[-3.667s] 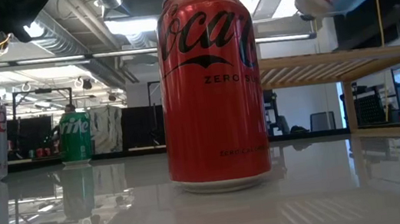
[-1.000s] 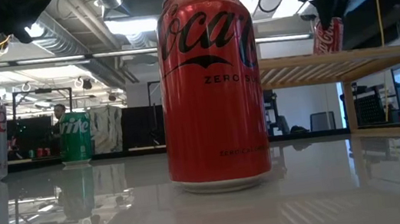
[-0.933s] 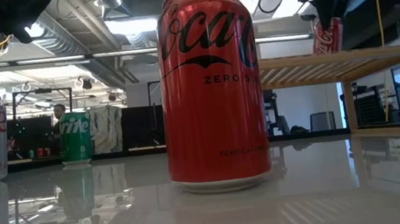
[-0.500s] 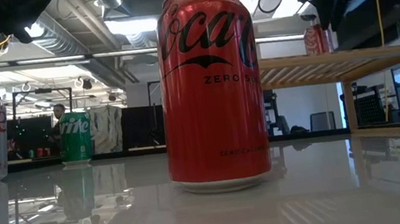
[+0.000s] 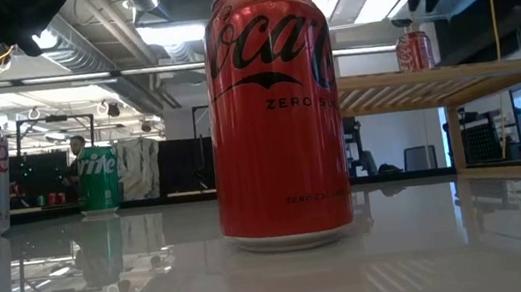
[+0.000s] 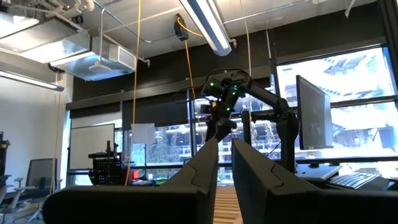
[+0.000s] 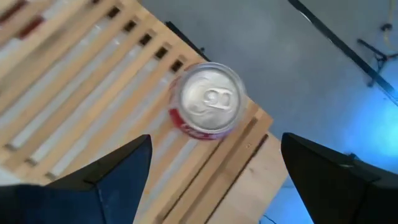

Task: Place canned beverage on shelf
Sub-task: Put the right red white soda can on the shelf

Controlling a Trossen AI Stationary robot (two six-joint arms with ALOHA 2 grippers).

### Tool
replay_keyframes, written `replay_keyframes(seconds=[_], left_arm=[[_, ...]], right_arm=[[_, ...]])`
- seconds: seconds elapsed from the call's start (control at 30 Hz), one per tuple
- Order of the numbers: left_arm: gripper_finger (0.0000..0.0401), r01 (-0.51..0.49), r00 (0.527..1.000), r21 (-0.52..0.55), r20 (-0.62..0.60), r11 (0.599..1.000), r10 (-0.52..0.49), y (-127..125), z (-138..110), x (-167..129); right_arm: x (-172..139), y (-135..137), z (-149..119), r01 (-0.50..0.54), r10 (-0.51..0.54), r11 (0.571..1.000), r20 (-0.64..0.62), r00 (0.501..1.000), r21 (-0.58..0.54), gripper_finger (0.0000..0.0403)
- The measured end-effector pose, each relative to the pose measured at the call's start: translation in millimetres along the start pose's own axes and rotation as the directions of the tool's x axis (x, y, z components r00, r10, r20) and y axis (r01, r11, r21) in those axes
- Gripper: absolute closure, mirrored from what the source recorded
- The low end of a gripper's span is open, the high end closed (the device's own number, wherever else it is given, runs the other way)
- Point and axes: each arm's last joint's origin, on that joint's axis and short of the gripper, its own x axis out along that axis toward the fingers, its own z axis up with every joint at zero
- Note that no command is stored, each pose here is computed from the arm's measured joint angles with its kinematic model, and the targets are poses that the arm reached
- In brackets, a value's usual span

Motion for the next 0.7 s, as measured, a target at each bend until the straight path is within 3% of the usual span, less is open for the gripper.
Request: replay_keyframes(seconds=[0.3, 0.43, 0.7], left_arm=[[0.0361, 0.0, 1.0, 0.0, 0.001, 1.0, 0.0, 0, 0, 0], [0.0361, 0.001, 1.0, -0.001, 0.002, 1.0, -0.001, 0, 0, 0], [0.0361, 0.006, 1.0, -0.007, 0.014, 1.0, -0.006, 0, 1, 0]], right_arm=[[-14, 45, 1, -0.115, 0.125, 0.986, 0.08, 0.989, -0.12, 0.0049], [4, 68, 5, -0.143, 0.156, 0.976, 0.071, 0.985, -0.163, 0.0049], [57, 90, 1, -0.057, 0.06, 0.971, 0.007, 0.998, -0.233, 0.0049]])
